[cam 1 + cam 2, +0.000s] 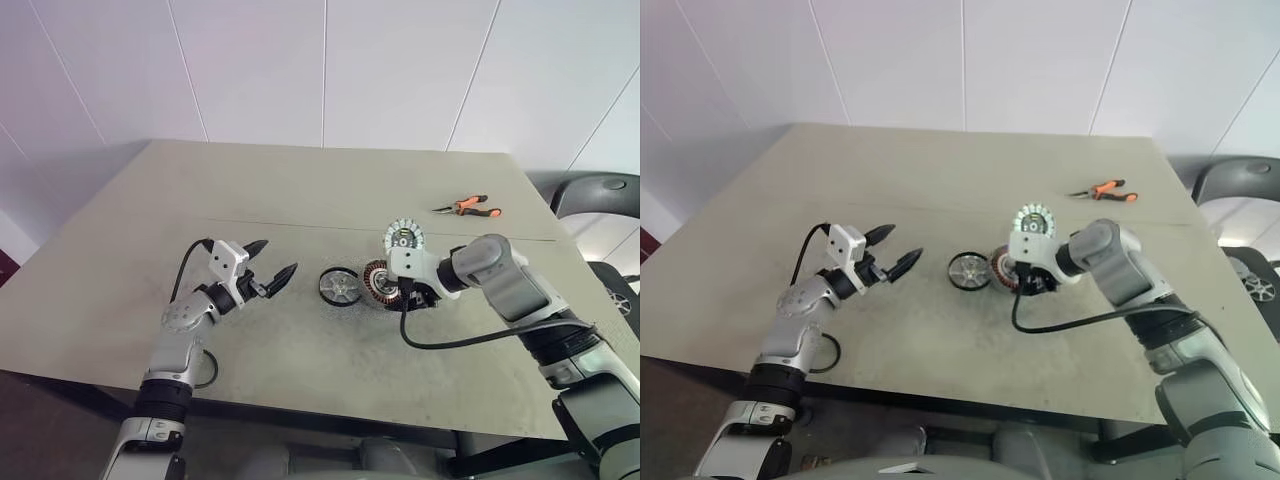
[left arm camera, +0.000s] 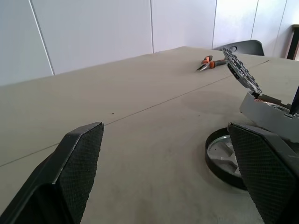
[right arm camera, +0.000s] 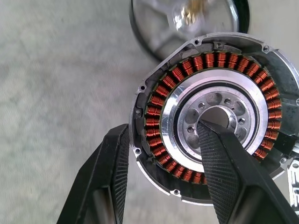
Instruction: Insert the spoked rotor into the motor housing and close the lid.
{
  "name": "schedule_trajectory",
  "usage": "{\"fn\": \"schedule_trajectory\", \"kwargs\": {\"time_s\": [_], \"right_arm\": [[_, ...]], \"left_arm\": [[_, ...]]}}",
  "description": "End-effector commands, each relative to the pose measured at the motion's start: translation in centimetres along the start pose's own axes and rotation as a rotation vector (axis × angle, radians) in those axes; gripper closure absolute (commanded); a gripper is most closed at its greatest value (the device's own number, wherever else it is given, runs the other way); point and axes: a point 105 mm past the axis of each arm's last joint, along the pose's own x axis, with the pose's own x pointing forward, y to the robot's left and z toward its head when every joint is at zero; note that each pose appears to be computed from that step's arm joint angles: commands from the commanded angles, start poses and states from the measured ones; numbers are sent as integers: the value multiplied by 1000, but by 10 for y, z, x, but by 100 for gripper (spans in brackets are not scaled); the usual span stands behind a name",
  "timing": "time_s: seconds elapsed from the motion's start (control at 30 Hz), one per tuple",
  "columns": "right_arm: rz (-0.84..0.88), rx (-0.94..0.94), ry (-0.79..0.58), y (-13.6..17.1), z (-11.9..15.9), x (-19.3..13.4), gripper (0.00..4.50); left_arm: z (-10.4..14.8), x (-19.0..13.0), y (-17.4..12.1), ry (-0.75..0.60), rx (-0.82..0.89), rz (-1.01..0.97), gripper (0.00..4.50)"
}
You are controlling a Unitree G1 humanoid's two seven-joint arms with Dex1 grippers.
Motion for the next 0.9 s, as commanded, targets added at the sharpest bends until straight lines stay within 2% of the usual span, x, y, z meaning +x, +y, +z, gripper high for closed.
{"fn": "schedule_trajectory", "kwargs": {"time_s": [0.03,0.2,0.27,0.33,0.5,0.9], "right_arm": [[46,-71,-18,9,13,-9,241],[126,-121,37,28,2,-8,241],[138,-124,83,12,-17,-48,241],[181,-143,112,12,-26,-66,241],[320,-193,108,35,-29,-60,241],[374,-249,-3,46,0,-37,241]], "left_arm": [[17,4,4,-45,44,-7,0],[16,4,4,-43,44,-8,0],[16,5,4,-43,44,-11,0],[17,6,4,-43,43,-14,0],[16,5,5,-39,46,-16,0],[15,4,5,-35,45,-16,0]]}}
